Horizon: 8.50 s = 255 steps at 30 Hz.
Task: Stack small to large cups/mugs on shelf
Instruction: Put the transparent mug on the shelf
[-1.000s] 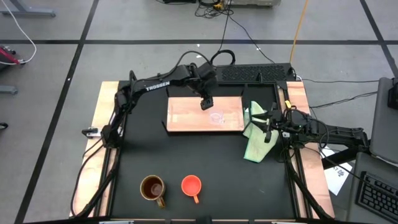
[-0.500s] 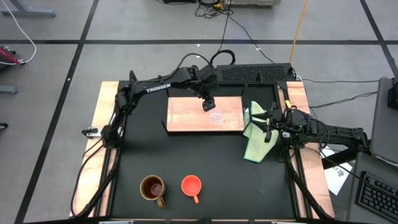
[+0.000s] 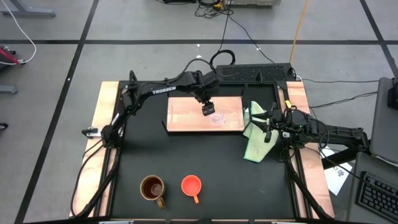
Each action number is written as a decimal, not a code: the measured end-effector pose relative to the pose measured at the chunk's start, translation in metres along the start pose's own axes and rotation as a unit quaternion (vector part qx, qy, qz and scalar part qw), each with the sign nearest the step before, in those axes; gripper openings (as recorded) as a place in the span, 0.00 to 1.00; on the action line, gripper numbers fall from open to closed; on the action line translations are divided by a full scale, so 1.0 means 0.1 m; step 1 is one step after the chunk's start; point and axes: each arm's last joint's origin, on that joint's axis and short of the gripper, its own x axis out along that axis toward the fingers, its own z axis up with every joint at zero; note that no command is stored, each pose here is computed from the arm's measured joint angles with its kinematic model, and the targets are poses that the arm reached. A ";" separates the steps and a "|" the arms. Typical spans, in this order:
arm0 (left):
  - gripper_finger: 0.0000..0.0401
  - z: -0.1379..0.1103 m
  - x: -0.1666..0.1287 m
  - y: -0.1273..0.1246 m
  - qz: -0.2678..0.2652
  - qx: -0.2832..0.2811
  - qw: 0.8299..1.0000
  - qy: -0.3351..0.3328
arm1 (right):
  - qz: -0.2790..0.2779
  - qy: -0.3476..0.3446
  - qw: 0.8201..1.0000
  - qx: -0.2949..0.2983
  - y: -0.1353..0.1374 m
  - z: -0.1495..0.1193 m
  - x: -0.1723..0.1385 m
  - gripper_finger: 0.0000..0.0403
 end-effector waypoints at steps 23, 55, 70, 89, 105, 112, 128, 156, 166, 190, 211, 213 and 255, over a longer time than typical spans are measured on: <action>0.62 0.07 -0.08 0.00 0.004 0.017 1.000 -0.022 | 0.000 0.003 1.000 -0.001 0.00 -0.01 0.00 0.29; 0.62 0.10 -0.21 -0.28 -0.011 0.036 0.999 -0.004 | 0.000 0.005 1.000 0.000 0.00 -0.01 0.00 0.29; 0.62 0.10 -0.20 -0.34 0.013 0.033 0.999 0.001 | 0.000 0.005 1.000 0.000 0.00 -0.01 0.00 0.29; 0.62 0.04 0.06 -0.40 0.007 0.031 0.999 0.042 | 0.000 0.004 1.000 0.000 0.00 -0.01 0.00 0.29; 0.36 0.05 0.11 -0.39 0.012 0.072 0.996 0.044 | -0.001 0.006 1.000 -0.002 0.00 -0.01 0.00 0.29; 0.03 0.05 0.11 -0.39 0.014 0.083 0.995 0.044 | -0.001 0.006 1.000 -0.002 0.00 -0.01 0.00 0.29; 0.30 0.05 0.02 -0.46 0.002 0.092 0.995 0.036 | -0.001 0.008 1.000 -0.002 0.00 -0.02 0.00 0.29; 0.01 -0.05 -0.05 -0.44 -0.018 0.177 0.980 0.087 | -0.001 0.012 1.000 -0.002 0.00 -0.02 0.00 0.29; 0.00 -0.05 -0.24 -0.42 -0.008 0.181 0.981 0.074 | -0.002 0.016 1.000 -0.003 0.00 -0.03 0.00 0.29; 0.00 -0.17 -0.95 -0.30 0.009 0.138 0.989 0.057 | -0.002 0.017 1.000 -0.004 0.00 -0.08 0.02 0.29; 0.00 -1.12 -1.13 -0.19 0.028 0.091 0.995 -0.001 | 0.001 -0.009 1.000 -0.003 0.00 -0.13 0.06 0.29; 0.00 -1.16 -1.12 -0.21 0.023 0.093 0.995 0.001 | 0.001 -0.016 1.000 -0.002 0.00 -0.12 0.06 0.29; 0.00 -1.36 -0.82 -0.21 0.000 0.201 0.979 0.037 | 0.002 -0.025 1.000 -0.001 0.00 -0.10 0.06 0.29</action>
